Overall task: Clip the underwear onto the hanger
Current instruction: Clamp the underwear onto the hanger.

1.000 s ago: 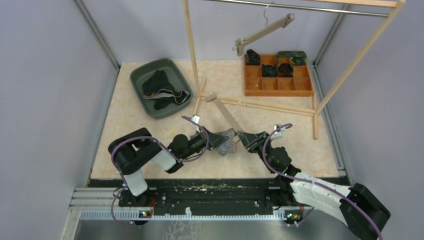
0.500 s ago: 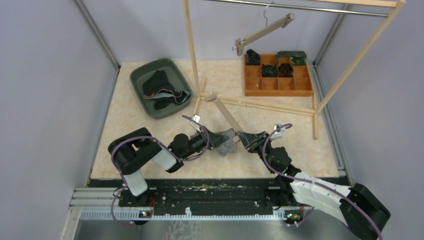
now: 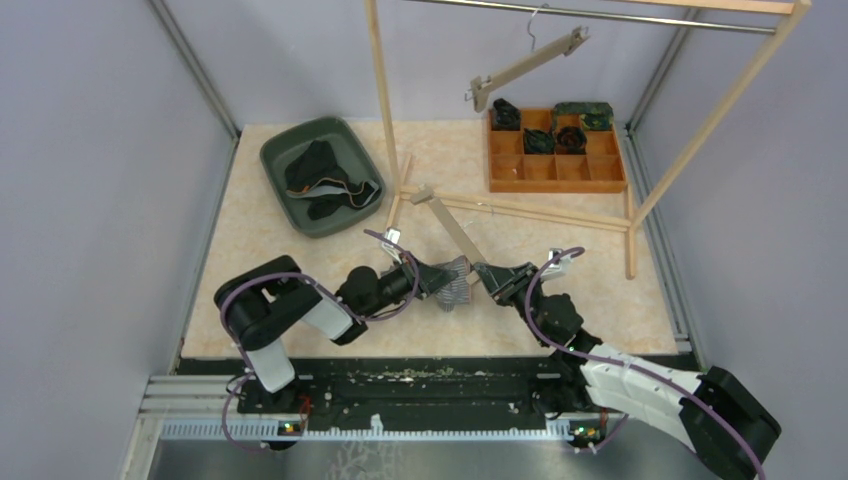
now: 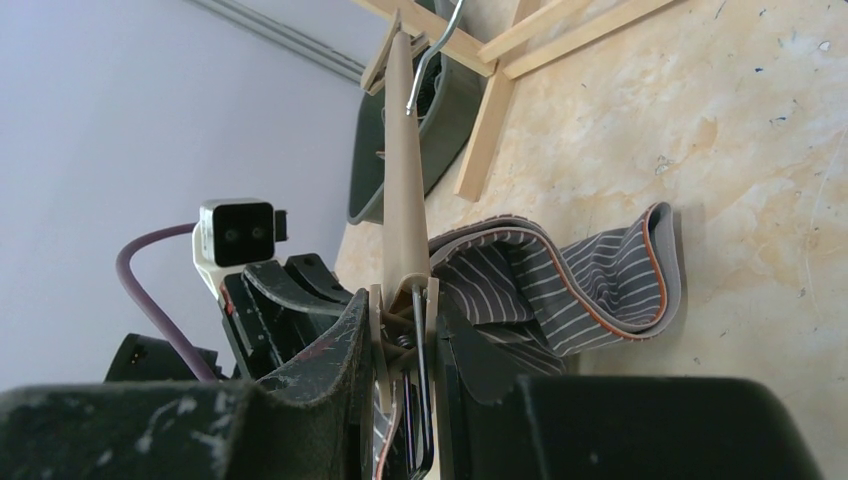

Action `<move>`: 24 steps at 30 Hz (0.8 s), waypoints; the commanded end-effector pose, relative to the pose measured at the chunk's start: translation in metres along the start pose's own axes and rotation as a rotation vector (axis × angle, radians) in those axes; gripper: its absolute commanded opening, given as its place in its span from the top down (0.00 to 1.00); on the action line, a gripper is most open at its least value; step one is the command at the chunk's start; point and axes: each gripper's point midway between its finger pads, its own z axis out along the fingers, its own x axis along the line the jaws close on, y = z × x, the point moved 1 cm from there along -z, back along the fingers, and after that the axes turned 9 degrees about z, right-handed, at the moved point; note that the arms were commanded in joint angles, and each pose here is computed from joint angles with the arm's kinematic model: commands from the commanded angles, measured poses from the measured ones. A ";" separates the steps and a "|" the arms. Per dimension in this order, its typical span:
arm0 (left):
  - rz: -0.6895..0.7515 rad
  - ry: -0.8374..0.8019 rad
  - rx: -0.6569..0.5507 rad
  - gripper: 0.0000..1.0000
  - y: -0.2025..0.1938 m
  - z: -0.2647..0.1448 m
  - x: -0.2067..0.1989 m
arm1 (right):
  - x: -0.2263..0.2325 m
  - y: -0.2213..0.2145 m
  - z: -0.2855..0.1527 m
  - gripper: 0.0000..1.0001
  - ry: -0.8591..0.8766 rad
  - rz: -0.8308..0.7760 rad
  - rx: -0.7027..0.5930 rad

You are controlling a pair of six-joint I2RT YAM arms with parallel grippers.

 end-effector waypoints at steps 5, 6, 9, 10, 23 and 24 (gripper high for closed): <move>0.004 -0.032 -0.041 1.00 0.016 0.004 -0.012 | -0.038 -0.007 -0.018 1.00 -0.045 -0.035 0.009; 0.004 -0.033 -0.042 1.00 0.017 0.004 -0.013 | -0.038 -0.007 -0.018 1.00 -0.045 -0.034 0.009; 0.003 -0.033 -0.041 1.00 0.017 0.005 -0.013 | -0.038 -0.007 -0.018 1.00 -0.045 -0.035 0.008; 0.001 -0.034 -0.041 1.00 0.017 0.005 -0.013 | -0.038 -0.007 -0.018 1.00 -0.044 -0.036 0.009; -0.009 -0.040 -0.038 1.00 0.016 0.009 -0.013 | -0.037 -0.008 -0.017 1.00 -0.041 -0.035 0.014; -0.009 -0.043 -0.038 1.00 0.016 0.009 -0.014 | -0.037 -0.008 -0.017 1.00 -0.042 -0.033 0.015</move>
